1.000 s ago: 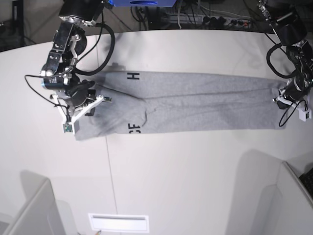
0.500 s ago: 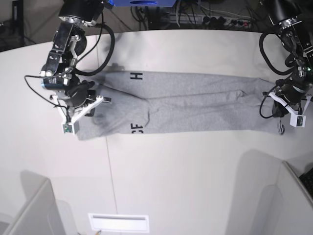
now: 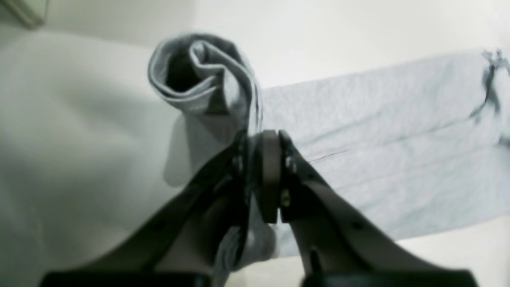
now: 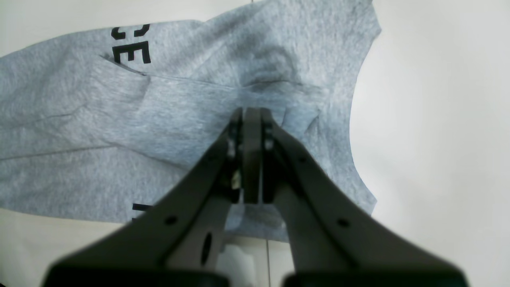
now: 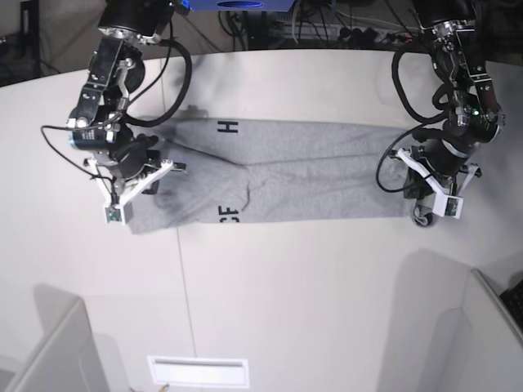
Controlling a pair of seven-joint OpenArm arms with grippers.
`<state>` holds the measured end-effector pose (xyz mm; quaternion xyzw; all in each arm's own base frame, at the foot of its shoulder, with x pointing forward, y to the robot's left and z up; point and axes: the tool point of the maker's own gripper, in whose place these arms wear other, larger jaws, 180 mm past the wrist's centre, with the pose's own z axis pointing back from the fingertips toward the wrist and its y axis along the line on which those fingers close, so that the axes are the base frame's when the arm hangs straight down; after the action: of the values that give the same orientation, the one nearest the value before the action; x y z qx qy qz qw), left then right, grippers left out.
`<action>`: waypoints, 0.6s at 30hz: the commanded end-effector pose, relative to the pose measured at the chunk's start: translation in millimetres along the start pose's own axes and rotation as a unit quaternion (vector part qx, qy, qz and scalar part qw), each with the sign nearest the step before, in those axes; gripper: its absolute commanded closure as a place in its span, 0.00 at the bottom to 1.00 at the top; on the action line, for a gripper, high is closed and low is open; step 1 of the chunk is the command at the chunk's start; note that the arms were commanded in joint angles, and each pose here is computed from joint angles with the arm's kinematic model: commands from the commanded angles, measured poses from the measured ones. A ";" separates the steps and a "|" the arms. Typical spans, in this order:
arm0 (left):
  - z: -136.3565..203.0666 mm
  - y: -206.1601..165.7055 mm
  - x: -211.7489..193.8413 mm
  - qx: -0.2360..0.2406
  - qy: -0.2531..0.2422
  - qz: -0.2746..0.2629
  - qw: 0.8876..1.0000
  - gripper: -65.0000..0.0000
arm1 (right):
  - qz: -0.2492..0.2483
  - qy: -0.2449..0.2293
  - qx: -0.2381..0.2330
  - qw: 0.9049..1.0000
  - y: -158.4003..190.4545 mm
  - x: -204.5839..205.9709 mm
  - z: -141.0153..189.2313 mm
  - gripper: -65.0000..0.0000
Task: Fold the T-shirt properly
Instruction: 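Grasp the strip end with the left gripper and fold it toward the right gripper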
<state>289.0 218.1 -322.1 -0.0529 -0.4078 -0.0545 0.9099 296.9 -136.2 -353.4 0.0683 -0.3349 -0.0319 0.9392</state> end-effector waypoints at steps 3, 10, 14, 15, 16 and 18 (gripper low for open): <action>-4.3 -26.1 11.3 -0.034 -0.016 -0.013 0.999 1.00 | 0.001 -0.027 0.002 1.000 1.3 15.1 4.5 1.00; -18.0 -75.3 4.8 -0.086 -0.005 -0.002 0.996 1.00 | 0.001 -0.026 0.002 1.000 1.2 14.7 4.2 1.00; -22.4 -101.4 0.6 -0.116 0.000 0.004 0.993 1.00 | 0.001 -0.025 0.002 1.000 1.2 14.0 4.2 1.00; -22.9 -107.0 0.3 -0.122 0.000 0.006 0.993 1.00 | 0.001 -0.025 0.002 1.000 1.2 14.0 4.2 1.00; -23.3 -110.0 0.6 -0.125 -0.002 0.011 0.992 1.00 | 0.001 -0.025 0.002 1.000 1.2 14.0 4.2 1.00; -23.9 -115.5 1.2 -0.130 -0.004 0.019 0.991 1.00 | 0.001 -0.025 0.002 1.000 1.2 14.0 4.2 1.00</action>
<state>284.1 102.2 -342.7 -0.1740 -0.3782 -0.0882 0.9049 295.8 -136.4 -354.3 0.0680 -0.3334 -0.0322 0.9398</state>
